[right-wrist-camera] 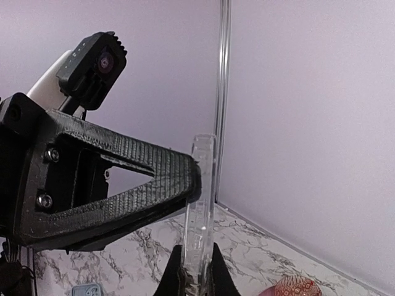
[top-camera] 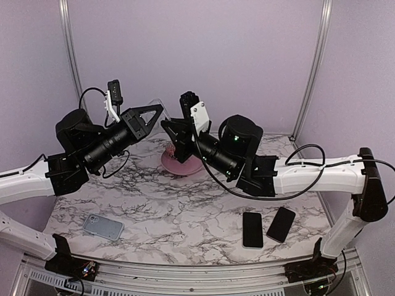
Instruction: Put the phone into the phone case
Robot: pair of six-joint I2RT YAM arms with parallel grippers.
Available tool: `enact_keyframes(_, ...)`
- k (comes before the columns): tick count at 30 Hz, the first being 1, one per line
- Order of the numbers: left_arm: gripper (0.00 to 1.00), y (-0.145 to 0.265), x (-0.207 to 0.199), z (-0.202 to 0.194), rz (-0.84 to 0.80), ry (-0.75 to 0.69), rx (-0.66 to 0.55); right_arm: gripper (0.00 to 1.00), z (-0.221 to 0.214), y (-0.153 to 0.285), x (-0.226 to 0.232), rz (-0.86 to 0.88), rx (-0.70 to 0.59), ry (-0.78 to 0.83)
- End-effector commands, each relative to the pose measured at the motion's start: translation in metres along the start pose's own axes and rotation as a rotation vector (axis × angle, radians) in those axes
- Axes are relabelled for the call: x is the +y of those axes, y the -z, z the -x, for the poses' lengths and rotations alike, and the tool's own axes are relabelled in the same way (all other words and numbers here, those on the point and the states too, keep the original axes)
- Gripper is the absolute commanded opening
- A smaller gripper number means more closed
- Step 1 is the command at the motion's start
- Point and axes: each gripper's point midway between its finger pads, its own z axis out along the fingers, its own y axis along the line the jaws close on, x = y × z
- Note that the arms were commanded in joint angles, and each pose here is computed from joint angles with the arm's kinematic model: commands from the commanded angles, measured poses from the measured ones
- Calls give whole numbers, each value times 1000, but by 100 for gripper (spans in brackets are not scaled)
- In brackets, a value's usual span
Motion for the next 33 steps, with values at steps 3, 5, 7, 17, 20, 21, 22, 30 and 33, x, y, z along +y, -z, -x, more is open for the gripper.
enact_keyframes(3, 86, 27, 20, -6, 141, -204, 108, 0, 8, 26, -42, 75, 196, -30)
enact_keyframes(5, 99, 49, 43, 2, 290, -298, 145, 0, -26, 52, -53, 141, 445, -48)
enact_keyframes(7, 99, 68, 64, 2, 399, -365, 181, 0, -52, 81, -58, 152, 636, -46)
enact_keyframes(17, 99, 86, 135, -100, 553, -487, 590, 0, -133, 163, 4, 531, 1015, -421)
enact_keyframes(20, 99, 90, 147, -136, 525, -484, 721, 0, -165, 166, -16, 527, 1062, -510)
enact_keyframes(21, 98, 93, 150, -146, 523, -479, 753, 3, -180, 165, -25, 498, 1089, -521)
enact_keyframes(22, 96, 95, 153, -154, 519, -473, 783, 7, -196, 165, -32, 479, 1120, -524)
enact_keyframes(30, 56, 113, 178, -215, 504, -419, 960, 43, -314, 156, -115, 160, 1347, -511)
enact_keyframes(33, 54, 112, 187, -236, 494, -418, 1002, 46, -326, 156, -131, 62, 1386, -473)
